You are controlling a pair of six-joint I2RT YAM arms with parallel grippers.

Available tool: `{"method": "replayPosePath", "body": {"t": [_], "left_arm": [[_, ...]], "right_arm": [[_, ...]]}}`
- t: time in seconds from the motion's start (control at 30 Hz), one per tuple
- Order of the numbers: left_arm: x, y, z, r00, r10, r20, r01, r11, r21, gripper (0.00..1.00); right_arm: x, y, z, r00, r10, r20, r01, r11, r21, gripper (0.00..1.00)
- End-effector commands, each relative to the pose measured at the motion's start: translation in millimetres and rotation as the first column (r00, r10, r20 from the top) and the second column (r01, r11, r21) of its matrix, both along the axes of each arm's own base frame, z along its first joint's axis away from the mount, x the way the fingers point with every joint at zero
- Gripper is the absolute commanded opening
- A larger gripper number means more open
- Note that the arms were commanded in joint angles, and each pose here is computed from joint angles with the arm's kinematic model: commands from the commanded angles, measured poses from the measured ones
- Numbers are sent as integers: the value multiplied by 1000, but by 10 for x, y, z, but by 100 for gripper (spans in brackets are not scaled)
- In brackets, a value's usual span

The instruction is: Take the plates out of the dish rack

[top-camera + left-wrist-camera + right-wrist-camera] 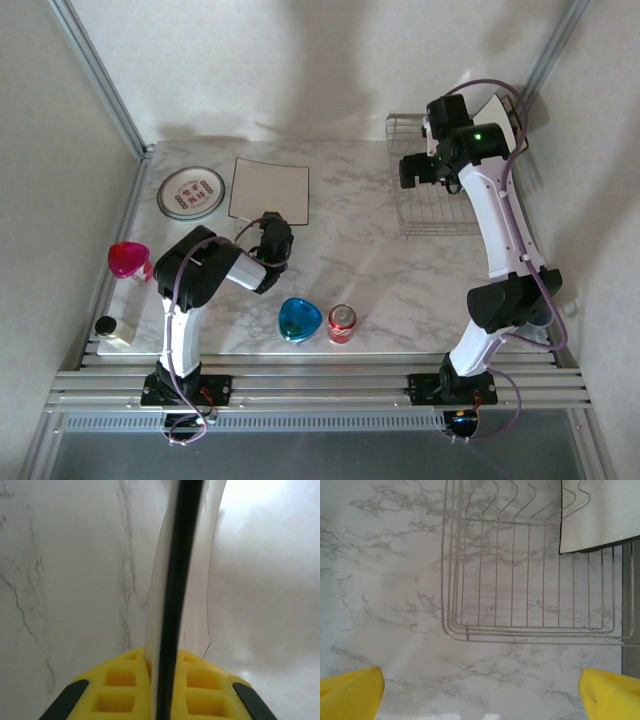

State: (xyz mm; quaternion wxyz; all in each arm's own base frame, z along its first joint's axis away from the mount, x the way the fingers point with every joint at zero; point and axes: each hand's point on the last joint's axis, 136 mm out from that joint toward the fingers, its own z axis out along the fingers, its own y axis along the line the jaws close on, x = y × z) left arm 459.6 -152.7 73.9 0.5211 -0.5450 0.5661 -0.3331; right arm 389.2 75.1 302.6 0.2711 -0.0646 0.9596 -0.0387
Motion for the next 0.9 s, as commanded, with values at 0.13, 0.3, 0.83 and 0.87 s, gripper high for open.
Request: {"method": "replayPosePath", "body": {"t": [0.13,0.3,0.83,0.87], "left_arm": [[140,-77,444,987,60,152,-34,985,-166,0],[162,-125,334,991,36,127,-12,983,-184,0],[237,-158,141,1000,20,10,-18,980,-199,0],[236,-162,125,1000,20,6,-19,980,-200,0]], "right_arm": [[-78,53,56,1000,26,-1,-26,1000,7,99],[-87,64,46,1000,25,-3,-25,1000,6,99],[-83,104,69,999,42,5,-42,999,13,99],[-83,103,77,999,41,6,-41,999,13,99]]}}
